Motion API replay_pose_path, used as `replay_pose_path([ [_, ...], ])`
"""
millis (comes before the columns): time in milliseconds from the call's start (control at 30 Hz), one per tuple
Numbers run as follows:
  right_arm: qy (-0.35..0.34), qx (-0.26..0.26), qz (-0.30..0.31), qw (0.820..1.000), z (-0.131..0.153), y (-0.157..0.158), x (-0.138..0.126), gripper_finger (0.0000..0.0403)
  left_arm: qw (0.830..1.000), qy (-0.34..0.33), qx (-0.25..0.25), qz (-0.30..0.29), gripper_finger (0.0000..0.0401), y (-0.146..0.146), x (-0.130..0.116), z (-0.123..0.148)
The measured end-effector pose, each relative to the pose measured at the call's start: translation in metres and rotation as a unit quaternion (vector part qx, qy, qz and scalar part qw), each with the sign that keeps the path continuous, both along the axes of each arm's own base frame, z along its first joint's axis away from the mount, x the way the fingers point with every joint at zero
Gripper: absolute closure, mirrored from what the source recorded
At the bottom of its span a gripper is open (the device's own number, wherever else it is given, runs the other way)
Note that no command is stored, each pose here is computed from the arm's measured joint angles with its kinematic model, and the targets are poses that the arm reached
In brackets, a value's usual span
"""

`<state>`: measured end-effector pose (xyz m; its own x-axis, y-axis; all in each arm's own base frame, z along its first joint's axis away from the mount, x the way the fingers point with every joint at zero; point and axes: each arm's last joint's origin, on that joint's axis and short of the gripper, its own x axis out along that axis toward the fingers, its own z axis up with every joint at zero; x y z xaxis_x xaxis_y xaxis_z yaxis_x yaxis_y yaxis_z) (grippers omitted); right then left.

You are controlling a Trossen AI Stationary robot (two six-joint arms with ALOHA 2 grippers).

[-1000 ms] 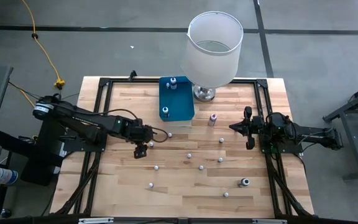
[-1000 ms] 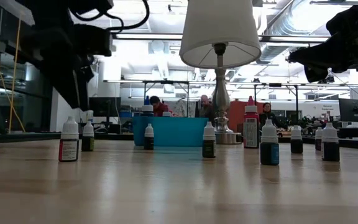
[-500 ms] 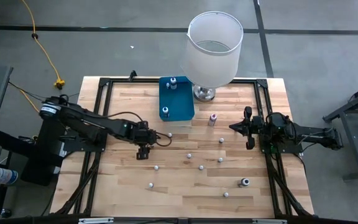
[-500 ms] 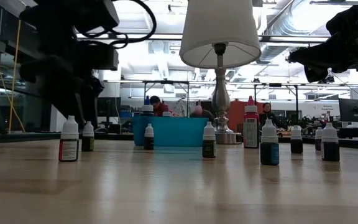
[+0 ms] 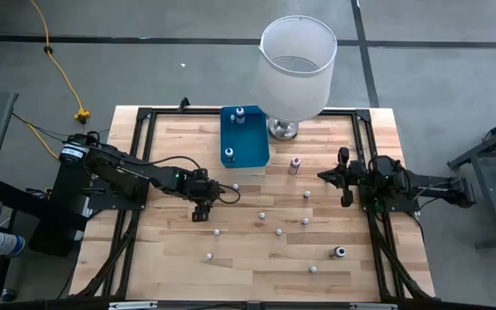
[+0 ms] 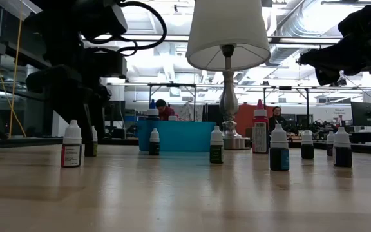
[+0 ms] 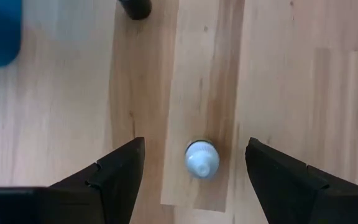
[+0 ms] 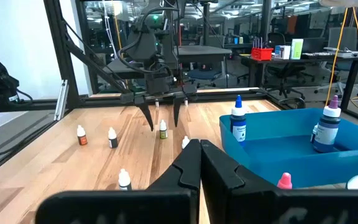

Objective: Pick & Place food coloring
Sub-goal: Put the small green food coloring bottle into the blue bin

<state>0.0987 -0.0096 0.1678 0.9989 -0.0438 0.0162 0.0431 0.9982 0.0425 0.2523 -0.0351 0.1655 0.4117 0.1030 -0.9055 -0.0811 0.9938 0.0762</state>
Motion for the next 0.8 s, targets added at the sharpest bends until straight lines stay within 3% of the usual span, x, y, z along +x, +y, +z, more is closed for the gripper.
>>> replay_pose_path([
  [200,0.000,0.000,0.000,1.000,-0.0001,0.0000,0.0000,0.0402,1.000,0.001,0.004,0.002,0.0142,0.0003,-0.0002,-0.0001],
  [533,0.000,0.000,0.000,1.000,0.0000,0.0000,0.0000,0.0402,1.000,0.002,0.002,0.001,0.0224,0.0002,-0.0004,-0.0001],
  [800,0.000,0.000,0.000,1.000,-0.0001,0.0000,0.0000,0.0402,1.000,0.005,-0.009,-0.004,0.0262,-0.0005,-0.0007,-0.0004],
])
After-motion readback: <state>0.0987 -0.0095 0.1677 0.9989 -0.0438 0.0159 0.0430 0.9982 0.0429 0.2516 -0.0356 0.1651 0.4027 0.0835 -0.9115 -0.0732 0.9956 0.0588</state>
